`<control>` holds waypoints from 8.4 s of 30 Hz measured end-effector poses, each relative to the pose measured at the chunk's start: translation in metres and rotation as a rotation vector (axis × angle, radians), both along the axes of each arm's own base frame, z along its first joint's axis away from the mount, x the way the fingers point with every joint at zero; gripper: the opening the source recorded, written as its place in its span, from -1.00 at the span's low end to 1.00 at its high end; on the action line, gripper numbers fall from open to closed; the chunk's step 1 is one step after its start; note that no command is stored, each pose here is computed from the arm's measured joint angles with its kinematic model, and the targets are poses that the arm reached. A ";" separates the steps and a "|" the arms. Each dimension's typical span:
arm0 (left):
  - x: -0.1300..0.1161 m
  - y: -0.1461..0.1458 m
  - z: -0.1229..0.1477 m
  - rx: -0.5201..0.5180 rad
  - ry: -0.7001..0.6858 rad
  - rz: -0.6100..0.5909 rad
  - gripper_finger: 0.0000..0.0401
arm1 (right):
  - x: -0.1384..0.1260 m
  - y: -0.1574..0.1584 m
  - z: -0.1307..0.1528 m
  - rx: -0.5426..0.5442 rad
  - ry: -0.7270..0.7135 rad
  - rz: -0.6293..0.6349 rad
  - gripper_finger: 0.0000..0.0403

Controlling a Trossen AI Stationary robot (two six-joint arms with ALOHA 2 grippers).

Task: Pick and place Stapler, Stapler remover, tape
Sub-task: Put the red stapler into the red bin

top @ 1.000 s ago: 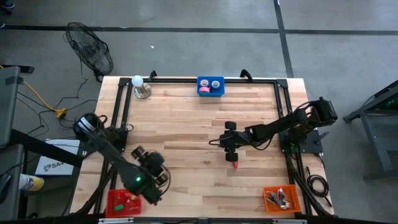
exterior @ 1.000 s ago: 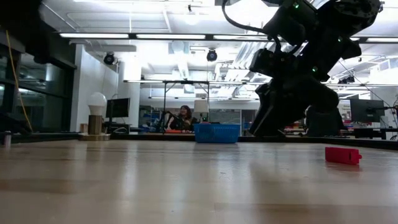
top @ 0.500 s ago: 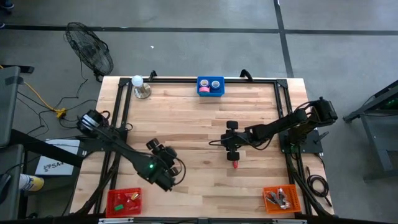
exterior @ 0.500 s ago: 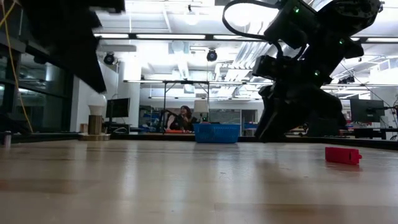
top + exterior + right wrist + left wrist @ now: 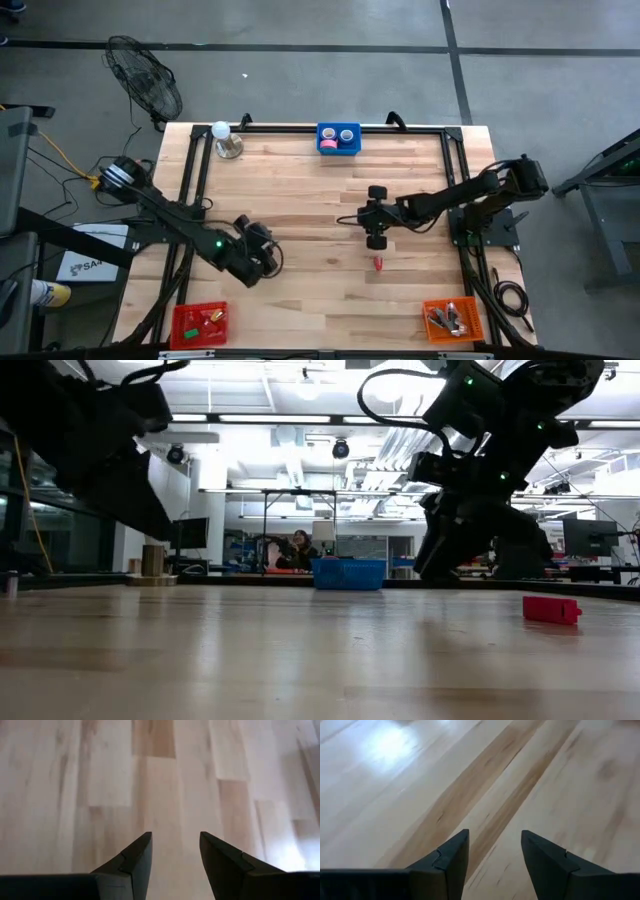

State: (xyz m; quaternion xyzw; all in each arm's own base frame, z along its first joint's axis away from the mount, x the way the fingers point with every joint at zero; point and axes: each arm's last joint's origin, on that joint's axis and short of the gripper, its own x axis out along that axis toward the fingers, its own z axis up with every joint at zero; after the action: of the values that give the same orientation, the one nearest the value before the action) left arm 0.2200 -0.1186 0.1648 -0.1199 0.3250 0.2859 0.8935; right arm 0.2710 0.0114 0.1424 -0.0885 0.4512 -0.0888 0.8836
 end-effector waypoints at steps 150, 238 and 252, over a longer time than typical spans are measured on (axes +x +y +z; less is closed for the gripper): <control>0.036 0.018 0.010 -0.214 -0.209 -0.358 -0.12 | -0.045 0.111 -0.014 -0.934 0.396 1.772 -0.10; 0.072 0.049 0.063 0.569 -0.196 -0.459 -0.12 | 0.043 0.020 0.057 -0.387 -0.629 0.397 -0.57; 0.074 0.051 0.067 0.617 -0.214 -0.459 -0.12 | 0.046 -0.001 0.060 -0.194 -0.722 0.402 -0.57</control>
State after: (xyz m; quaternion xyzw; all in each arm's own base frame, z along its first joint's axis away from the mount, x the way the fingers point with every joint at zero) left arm 0.2943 -0.0673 0.2316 0.2008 0.1471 0.1487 0.9570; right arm 0.3166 0.0105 0.2026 -0.2208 0.0761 0.0180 0.9722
